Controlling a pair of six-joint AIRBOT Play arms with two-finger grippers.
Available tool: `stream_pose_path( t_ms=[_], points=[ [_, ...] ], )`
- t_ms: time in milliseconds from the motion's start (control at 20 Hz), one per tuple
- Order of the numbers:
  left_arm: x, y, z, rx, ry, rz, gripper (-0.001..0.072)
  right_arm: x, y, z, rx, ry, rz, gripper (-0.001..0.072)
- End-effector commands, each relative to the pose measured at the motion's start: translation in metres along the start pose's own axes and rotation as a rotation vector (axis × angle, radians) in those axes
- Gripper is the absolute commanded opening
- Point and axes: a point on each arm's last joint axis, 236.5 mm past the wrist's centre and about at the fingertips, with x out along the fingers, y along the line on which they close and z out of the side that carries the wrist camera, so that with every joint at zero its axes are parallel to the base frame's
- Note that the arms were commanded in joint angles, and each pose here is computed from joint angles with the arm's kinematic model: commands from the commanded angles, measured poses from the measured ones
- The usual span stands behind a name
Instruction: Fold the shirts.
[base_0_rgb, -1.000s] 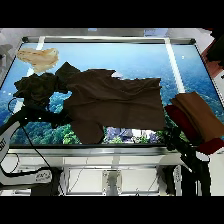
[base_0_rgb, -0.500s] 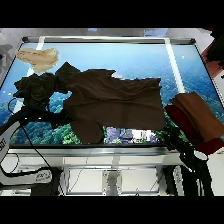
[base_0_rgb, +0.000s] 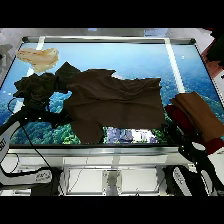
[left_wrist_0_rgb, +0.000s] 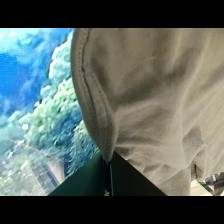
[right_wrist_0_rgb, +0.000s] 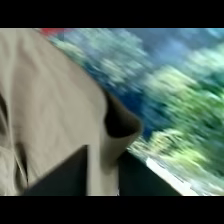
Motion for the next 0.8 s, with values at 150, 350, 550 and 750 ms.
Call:
stream_pose_path(
  t_ms=[150,350,550,750],
  points=[
    [-0.002,-0.001,0.006,0.032,-0.019,0.003,0.0013,0.000,0.052,0.018,-0.171,-0.024,0.075,0.0026],
    [-0.002,0.001,0.013,0.035,-0.052,0.011,0.0013,-0.001,0.052,0.000,-0.207,0.055,0.078,0.0026],
    [-0.002,0.003,0.022,0.120,-0.087,0.024,0.0013,-0.004,0.044,-0.030,-0.269,0.181,0.065,0.0026],
    [-0.003,0.004,0.026,0.140,-0.102,0.030,0.0013,-0.013,0.045,-0.065,-0.260,0.335,0.090,0.0026]
  ],
)
